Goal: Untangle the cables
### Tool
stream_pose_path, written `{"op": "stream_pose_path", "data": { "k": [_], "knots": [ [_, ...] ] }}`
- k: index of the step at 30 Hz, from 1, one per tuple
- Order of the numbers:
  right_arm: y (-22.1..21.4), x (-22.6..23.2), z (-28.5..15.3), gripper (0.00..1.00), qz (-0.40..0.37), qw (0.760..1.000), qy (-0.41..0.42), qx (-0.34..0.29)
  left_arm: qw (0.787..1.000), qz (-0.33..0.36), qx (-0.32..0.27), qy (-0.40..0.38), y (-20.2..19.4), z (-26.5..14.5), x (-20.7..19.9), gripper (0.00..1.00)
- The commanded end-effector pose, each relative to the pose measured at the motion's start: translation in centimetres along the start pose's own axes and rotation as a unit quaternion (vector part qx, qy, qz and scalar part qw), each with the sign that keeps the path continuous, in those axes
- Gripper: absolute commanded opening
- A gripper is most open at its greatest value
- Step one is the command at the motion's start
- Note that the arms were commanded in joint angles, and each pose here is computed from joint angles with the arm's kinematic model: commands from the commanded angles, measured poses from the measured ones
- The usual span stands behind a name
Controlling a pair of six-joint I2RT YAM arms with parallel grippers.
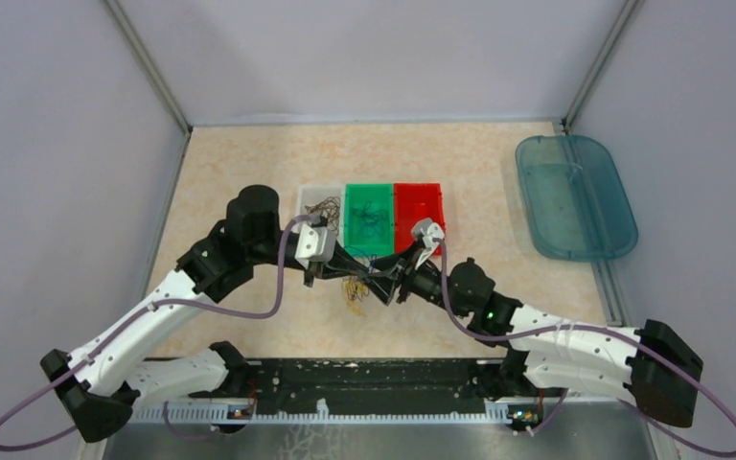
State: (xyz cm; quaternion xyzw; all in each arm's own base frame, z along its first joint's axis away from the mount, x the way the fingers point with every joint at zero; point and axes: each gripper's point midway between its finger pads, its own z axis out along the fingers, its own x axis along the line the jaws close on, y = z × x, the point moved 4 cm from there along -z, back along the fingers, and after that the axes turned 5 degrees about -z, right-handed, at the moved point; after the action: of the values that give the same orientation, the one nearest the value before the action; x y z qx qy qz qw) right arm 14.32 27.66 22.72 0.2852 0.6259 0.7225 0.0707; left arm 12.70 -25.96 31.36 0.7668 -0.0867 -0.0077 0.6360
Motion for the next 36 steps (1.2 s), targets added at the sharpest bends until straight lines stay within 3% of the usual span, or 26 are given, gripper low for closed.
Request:
{"op": "stream_pose_path", "data": {
  "k": [1, 6, 11, 20, 23, 28, 36],
  "knots": [
    [1.7, 0.2, 0.8, 0.52, -0.006, 0.999, -0.007, -0.047, 0.998, -0.02, -0.039, -0.034, 3.5, -0.2, -1.0, 0.01],
    [1.5, -1.3, 0.2, 0.43, -0.018, 0.996, -0.067, -0.059, 0.998, -0.033, -0.041, -0.046, 4.4, -0.4, -1.4, 0.01],
    [0.0, -3.4, -1.4, 0.33, -0.03, 0.99, -0.129, -0.044, 0.999, 0.0, -0.028, -0.034, 6.1, -1.1, -0.9, 0.0],
    [-1.1, -6.3, -5.1, 0.29, -0.011, 0.972, -0.231, -0.043, 0.995, 0.065, 0.065, 0.043, 4.5, -2.5, 1.6, 0.0],
    [-1.1, -6.0, -5.5, 0.36, -0.022, 0.975, -0.22, -0.025, 0.988, 0.108, 0.089, 0.067, 3.6, -2.7, 2.7, 0.0],
    [1.1, -2.3, -5.0, 0.6, -0.043, 0.993, -0.102, -0.029, 0.971, 0.198, 0.108, 0.072, 2.4, -2.8, 3.6, 0.0],
    [3.7, 2.1, -3.4, 0.73, -0.058, 0.998, 0.027, -0.025, 0.944, 0.317, 0.067, 0.068, 3.2, -2.5, 3.4, 0.0]
  ]
}}
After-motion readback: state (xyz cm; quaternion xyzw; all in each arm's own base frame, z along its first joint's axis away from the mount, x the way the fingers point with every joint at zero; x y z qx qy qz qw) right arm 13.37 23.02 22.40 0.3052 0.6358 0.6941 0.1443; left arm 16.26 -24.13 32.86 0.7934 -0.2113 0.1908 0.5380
